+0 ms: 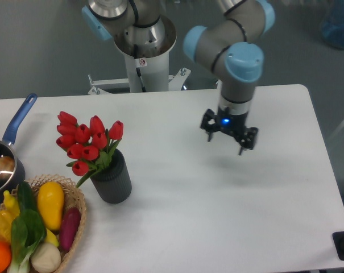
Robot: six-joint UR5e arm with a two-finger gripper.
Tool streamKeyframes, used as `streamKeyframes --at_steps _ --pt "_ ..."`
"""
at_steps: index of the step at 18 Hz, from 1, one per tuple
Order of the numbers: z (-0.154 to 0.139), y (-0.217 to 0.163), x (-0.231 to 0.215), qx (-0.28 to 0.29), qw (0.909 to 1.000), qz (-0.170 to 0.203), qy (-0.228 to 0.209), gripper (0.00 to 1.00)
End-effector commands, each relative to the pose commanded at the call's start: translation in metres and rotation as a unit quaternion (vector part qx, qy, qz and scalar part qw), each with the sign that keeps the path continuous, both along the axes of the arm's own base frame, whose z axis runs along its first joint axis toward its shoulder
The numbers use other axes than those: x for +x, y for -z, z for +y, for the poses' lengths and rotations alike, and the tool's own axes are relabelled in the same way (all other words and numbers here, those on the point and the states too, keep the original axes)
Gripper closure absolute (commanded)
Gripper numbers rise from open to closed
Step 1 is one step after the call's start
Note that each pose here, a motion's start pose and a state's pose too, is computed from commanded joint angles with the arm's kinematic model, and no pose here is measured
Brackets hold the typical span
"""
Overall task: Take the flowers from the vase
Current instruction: 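Move the open gripper toward the red tulips in the grey vase, then lower the open gripper around the tulip stems above the vase rim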
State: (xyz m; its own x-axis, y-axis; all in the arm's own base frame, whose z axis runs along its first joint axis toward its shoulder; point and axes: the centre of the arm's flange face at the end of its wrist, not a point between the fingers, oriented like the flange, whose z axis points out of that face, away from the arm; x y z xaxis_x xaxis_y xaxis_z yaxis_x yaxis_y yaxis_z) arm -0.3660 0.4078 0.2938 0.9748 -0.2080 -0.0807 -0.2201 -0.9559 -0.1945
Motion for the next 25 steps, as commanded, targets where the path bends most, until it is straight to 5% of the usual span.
streamKeyframes --at_steps 5,10,20,25 --pt "0.021 -0.024 0.030 0.072 0.9965 -0.023 0.035 0.00" --pt "0.016 -0.075 0.070 0.183 0.9800 -0.053 0.057 0.00" --pt "0.039 -0.080 0.109 0.262 0.9521 -0.107 0.117 0.00" --pt "0.053 -0.066 0.119 0.263 0.9476 -0.122 0.133 0.00"
